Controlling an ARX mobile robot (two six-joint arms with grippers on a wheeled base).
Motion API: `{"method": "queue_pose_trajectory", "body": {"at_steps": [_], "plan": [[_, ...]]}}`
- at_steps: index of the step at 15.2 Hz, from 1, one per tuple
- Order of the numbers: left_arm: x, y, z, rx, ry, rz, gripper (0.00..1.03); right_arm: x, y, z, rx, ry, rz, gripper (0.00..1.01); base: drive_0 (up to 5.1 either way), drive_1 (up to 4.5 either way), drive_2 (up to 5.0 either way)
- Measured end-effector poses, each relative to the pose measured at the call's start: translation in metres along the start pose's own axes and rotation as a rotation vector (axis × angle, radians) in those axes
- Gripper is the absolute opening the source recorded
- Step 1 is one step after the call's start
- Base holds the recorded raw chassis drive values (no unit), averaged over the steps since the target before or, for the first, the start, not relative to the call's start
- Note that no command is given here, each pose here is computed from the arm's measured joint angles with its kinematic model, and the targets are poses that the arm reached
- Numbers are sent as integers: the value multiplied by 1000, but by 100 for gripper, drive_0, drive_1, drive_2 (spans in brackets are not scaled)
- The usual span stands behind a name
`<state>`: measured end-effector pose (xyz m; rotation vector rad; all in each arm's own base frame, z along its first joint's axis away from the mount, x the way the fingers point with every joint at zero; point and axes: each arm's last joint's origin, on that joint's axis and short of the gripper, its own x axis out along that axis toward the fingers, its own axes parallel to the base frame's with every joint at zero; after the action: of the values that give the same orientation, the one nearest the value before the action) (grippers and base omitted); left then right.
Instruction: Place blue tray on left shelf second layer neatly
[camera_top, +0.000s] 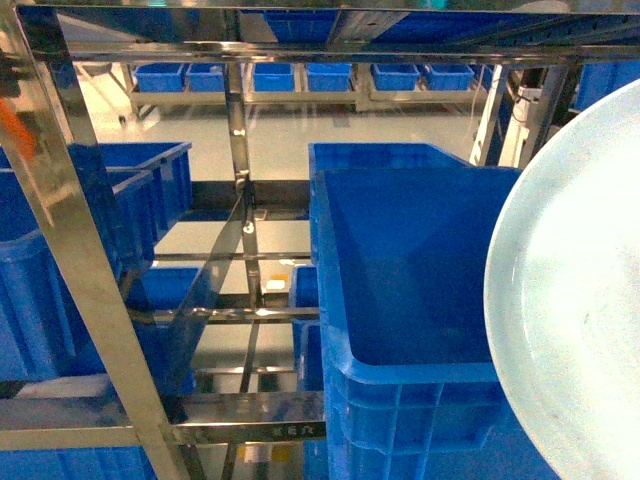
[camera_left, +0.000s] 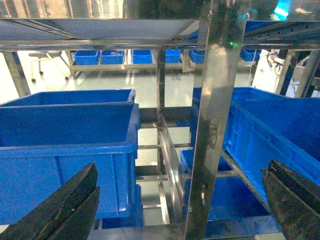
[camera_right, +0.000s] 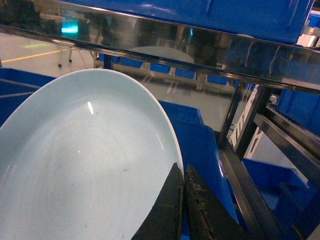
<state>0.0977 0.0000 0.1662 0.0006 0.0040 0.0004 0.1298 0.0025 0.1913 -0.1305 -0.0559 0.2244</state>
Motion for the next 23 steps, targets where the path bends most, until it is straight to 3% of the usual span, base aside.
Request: {"method": "queue_pose_trajectory", "body": {"at_steps": [5, 11, 16, 23], "plan": [[0, 0, 0, 0, 0, 0, 98, 23, -7, -11, -6, 10, -4, 2, 0, 0, 0], [0, 0, 0, 0, 0, 0, 98, 64, -25, -29, -22, 43, -30, 2, 0, 0, 0], [0, 0, 0, 0, 0, 0, 98, 97, -35, -50, -33, 67, -20, 2, 0, 0, 0], [0, 0, 0, 0, 0, 0, 98, 148, -55, -64, -47, 81, -19, 2, 0, 0, 0]]}}
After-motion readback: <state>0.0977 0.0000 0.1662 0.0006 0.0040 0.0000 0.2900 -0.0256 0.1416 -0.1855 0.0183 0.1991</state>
